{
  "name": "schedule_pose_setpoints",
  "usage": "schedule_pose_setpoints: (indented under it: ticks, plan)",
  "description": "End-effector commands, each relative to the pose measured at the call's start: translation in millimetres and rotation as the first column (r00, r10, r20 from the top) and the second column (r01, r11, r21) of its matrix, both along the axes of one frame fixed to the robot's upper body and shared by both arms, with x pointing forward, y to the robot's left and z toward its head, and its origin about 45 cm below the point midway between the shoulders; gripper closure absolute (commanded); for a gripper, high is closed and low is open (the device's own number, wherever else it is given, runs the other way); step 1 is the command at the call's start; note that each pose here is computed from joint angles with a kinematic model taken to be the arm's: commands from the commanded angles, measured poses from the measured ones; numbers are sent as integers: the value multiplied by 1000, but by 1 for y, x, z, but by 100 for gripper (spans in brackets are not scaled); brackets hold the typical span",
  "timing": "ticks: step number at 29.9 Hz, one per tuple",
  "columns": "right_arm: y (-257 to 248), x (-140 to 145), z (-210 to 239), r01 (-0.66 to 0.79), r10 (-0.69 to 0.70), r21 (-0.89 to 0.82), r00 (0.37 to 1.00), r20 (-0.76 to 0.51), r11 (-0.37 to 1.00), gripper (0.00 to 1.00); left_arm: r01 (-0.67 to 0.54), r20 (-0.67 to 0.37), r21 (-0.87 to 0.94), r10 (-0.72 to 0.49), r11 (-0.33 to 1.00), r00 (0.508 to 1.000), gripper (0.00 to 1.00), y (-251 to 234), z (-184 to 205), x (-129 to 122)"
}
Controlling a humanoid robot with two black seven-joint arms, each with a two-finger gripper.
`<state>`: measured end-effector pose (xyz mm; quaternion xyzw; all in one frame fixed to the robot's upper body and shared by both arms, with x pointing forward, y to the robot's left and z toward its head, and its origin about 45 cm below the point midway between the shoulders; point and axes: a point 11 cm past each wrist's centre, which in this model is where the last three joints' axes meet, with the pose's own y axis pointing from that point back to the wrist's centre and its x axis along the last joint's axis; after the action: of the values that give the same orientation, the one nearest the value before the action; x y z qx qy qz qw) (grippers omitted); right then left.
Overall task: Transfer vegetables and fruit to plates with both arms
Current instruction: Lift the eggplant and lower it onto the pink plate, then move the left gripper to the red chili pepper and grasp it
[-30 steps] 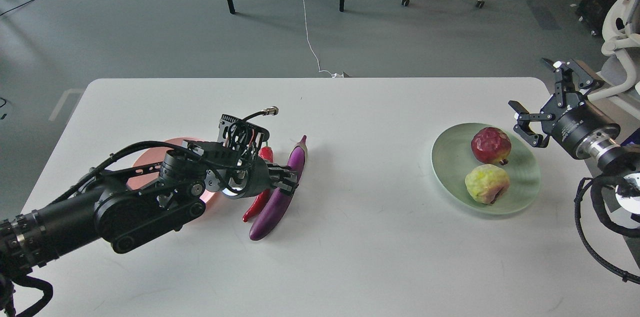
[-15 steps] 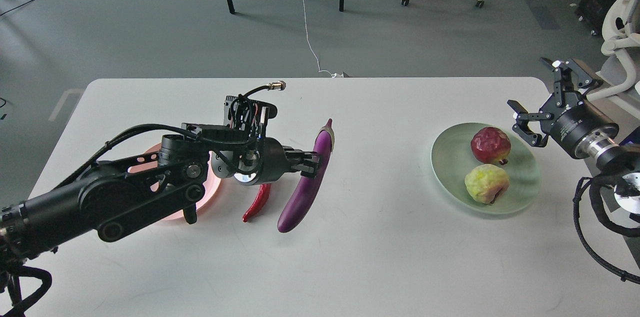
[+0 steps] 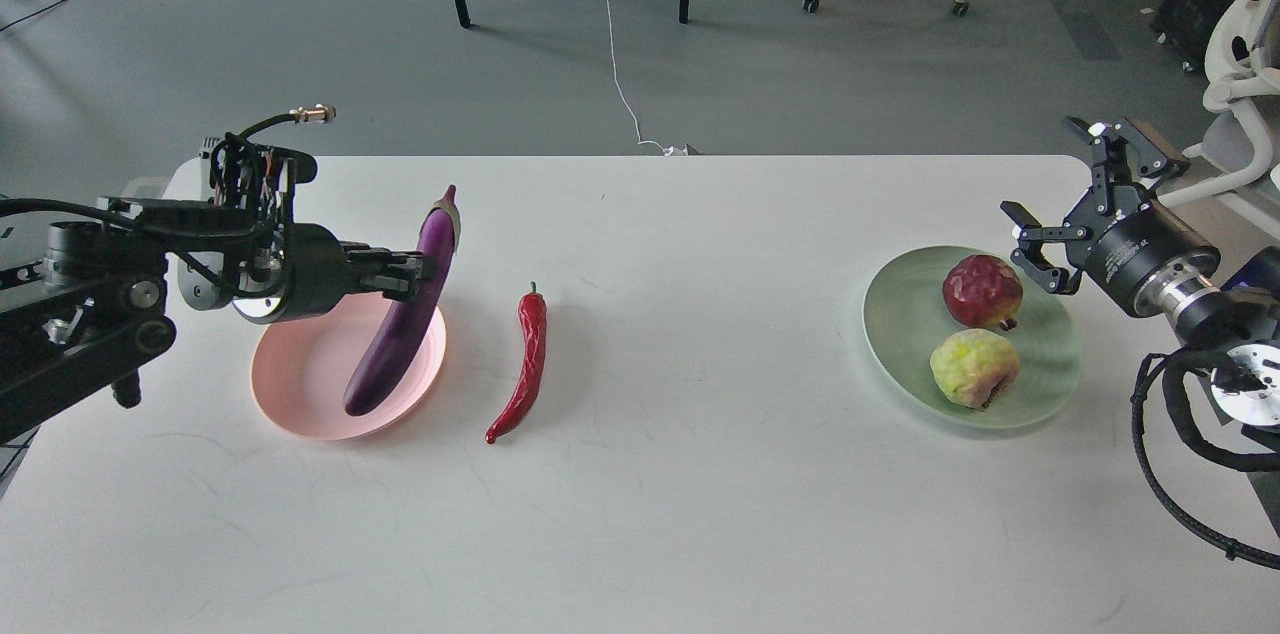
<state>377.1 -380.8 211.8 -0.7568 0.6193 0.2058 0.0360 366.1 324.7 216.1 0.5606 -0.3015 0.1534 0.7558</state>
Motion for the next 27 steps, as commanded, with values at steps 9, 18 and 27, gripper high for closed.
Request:
schedule_pose_setpoints:
  ticks: [9, 18, 27]
  plan:
    - [0, 0, -1, 1, -1, -1, 1000, -1, 1000, 3, -52, -101, 54, 57, 997, 993, 42, 42, -34, -17]
    - [-1, 0, -1, 1, -1, -4, 1000, 1, 1000, 3, -19, -67, 3, 19, 1000, 998, 12, 29, -19, -9]
    - [-1, 1, 1, 0, 0, -2, 1000, 4, 1000, 3, 239, 35, -113, -237, 964, 971, 10, -97, 13, -6]
